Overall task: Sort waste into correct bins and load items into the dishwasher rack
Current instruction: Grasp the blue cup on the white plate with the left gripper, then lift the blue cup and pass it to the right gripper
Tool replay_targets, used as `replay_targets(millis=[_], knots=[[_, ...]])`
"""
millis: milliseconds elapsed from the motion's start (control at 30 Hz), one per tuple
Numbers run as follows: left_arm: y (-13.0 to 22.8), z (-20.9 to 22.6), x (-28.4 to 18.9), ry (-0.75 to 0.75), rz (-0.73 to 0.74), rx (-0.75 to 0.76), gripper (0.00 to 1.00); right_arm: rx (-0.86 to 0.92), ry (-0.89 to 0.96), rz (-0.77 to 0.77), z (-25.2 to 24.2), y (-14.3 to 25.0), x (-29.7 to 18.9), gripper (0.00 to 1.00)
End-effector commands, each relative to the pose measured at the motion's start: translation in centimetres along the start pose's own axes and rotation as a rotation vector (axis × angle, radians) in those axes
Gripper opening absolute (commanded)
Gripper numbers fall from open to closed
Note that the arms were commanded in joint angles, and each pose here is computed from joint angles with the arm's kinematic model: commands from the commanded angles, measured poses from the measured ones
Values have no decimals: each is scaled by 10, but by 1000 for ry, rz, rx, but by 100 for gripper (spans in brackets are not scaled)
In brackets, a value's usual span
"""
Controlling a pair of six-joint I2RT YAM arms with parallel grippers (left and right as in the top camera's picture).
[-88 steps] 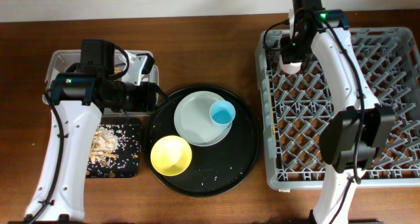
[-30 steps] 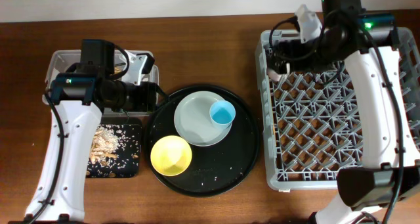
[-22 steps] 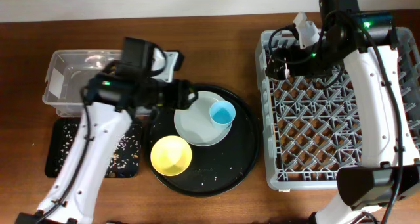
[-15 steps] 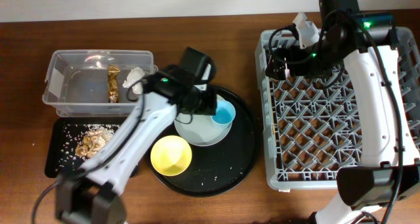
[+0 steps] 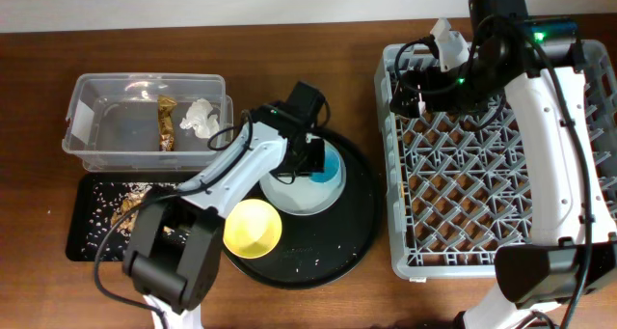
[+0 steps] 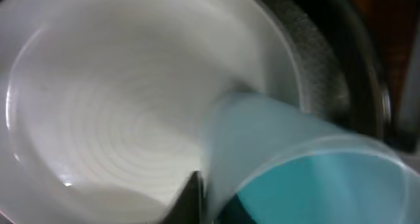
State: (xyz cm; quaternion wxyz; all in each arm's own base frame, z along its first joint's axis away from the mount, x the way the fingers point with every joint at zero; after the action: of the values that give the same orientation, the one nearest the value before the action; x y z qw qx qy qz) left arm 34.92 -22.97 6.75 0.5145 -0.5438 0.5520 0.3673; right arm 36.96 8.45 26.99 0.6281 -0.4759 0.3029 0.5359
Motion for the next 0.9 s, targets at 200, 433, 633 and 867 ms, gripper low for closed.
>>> replay_targets(millis=[200, 433, 633, 867], knots=[[-27, -10, -109, 23, -159, 50, 1, -2, -13, 3, 4, 0, 0, 98], [-1, 2, -197, 258, -195, 181, 1, 128, -71, 5, 13, -1, 0, 99], [-12, 13, -264, 805, -366, 303, 0, -358, -708, -15, 105, 28, -39, 98], [-2, -27, -301, 1086, -452, 486, 0, -632, -875, -60, 160, 46, -41, 98]])
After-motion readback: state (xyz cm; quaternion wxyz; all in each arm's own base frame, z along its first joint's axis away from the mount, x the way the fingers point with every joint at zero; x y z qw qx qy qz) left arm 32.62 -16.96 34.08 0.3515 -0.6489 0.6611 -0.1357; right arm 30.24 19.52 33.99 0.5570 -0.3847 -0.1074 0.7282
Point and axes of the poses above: each gripper's point midway between its finger pads, its own x axis out along the fingers, its own z axis along the line the jaws close on, y = z × x, the point moved 1 cm from there along -x, back along the fingers, and after that the axes turned 4 degrees about x, right-handed, at the moved point
